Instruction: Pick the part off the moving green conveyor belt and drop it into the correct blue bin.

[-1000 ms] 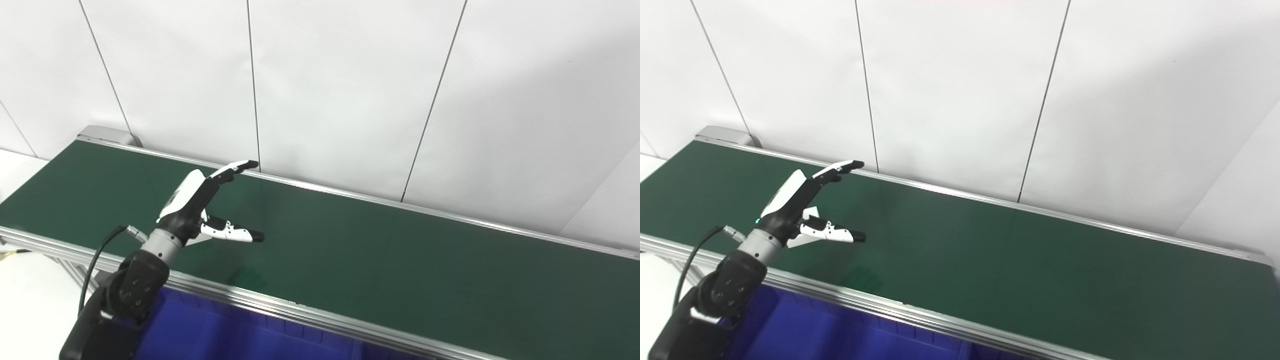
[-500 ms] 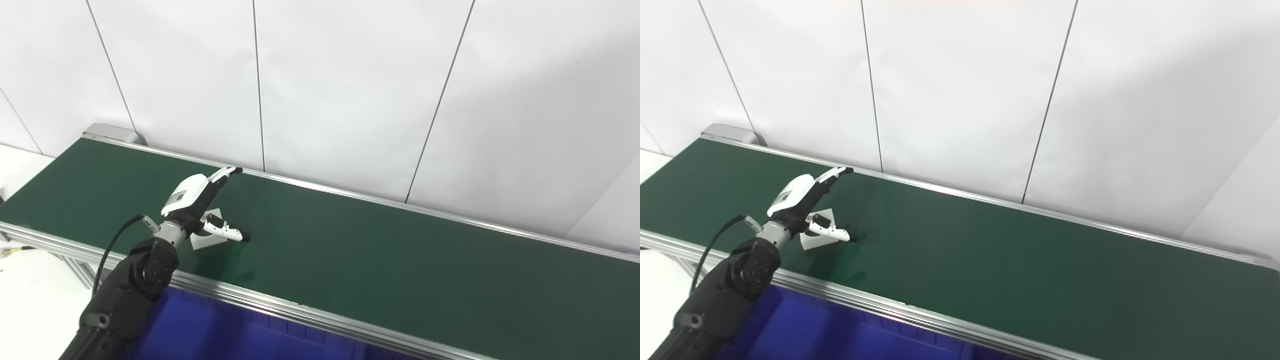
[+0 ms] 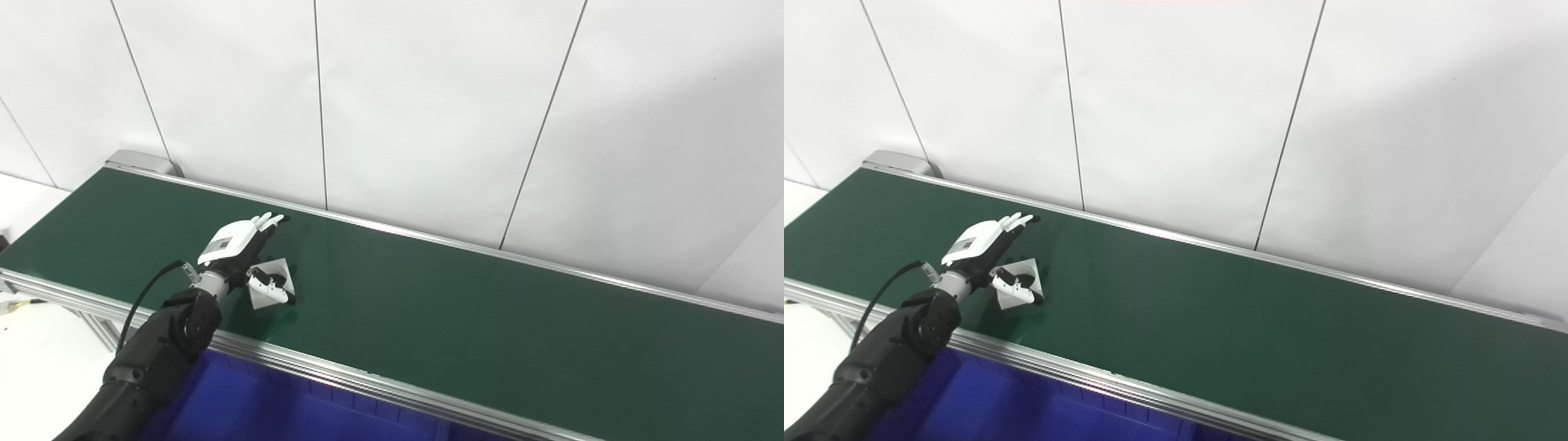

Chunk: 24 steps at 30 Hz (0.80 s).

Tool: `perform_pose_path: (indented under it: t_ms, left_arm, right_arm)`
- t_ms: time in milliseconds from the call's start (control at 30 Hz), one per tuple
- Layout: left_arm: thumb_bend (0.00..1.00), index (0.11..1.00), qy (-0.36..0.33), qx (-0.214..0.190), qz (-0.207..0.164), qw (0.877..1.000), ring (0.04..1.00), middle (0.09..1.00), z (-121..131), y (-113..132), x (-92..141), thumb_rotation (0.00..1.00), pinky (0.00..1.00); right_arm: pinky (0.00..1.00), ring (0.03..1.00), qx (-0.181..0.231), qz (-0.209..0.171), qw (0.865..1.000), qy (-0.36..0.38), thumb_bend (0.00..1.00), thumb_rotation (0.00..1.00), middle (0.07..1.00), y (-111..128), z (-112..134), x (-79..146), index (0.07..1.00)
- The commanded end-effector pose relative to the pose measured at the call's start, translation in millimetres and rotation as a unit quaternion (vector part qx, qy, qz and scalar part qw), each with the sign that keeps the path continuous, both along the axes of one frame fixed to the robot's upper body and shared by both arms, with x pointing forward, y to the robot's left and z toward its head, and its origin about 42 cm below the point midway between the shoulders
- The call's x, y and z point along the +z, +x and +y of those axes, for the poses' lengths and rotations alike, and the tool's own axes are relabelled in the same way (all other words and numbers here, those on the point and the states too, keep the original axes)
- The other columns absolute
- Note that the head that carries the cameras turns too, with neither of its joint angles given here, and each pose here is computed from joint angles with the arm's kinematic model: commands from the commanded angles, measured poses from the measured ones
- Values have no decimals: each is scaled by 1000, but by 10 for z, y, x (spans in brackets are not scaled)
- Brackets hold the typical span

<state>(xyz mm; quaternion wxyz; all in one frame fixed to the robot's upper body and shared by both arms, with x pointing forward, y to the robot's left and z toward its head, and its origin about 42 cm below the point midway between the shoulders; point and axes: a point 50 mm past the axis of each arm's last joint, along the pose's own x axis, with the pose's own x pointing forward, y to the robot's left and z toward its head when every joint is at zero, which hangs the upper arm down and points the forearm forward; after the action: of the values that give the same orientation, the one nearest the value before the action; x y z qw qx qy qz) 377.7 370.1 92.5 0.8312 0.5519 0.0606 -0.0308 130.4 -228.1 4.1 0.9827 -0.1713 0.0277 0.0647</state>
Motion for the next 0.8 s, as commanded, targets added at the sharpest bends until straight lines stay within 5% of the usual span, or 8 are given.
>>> perform_pose_path:
  t_ms: [0, 233, 400, 433, 500, 600, 767]
  left_arm:
    - [928, 933, 34, 5, -36, 999, 1000, 1000, 114, 168, 258, 158, 1000]
    - [893, 914, 46, -1, -12, 999, 975, 973, 68, 132, 119, 13, 972]
    - [731, 734, -14, 1, -20, 1000, 678, 739, -25, 89, 45, 0, 583]
    - [617, 676, -20, -3, -24, 1000, 583, 594, -35, 82, 39, 0, 499]
    - [538, 603, -11, -6, -25, 1000, 470, 499, -78, 74, 25, 0, 403]
    - [499, 545, 9, -10, -16, 1000, 374, 450, -137, 73, 32, 0, 272]
    - [496, 534, 26, -16, -4, 1000, 366, 445, -174, 63, 76, 0, 245]
  right_arm:
    - [759, 762, 0, -41, 999, 13, 848, 174, 800, 35, 15, 92, 836]
    - [763, 762, 0, -44, 999, 15, 851, 176, 797, 33, 25, 109, 836]
    - [764, 767, 0, -45, 999, 19, 845, 173, 798, 27, 26, 118, 838]
    - [766, 767, -1, -44, 999, 20, 848, 180, 798, 26, 26, 118, 839]
    - [765, 764, -2, -46, 999, 15, 848, 192, 796, 22, 23, 116, 838]
    - [772, 769, 0, -46, 999, 16, 839, 189, 801, 19, 22, 122, 843]
    - [771, 771, -1, -46, 999, 18, 837, 190, 802, 17, 28, 127, 843]
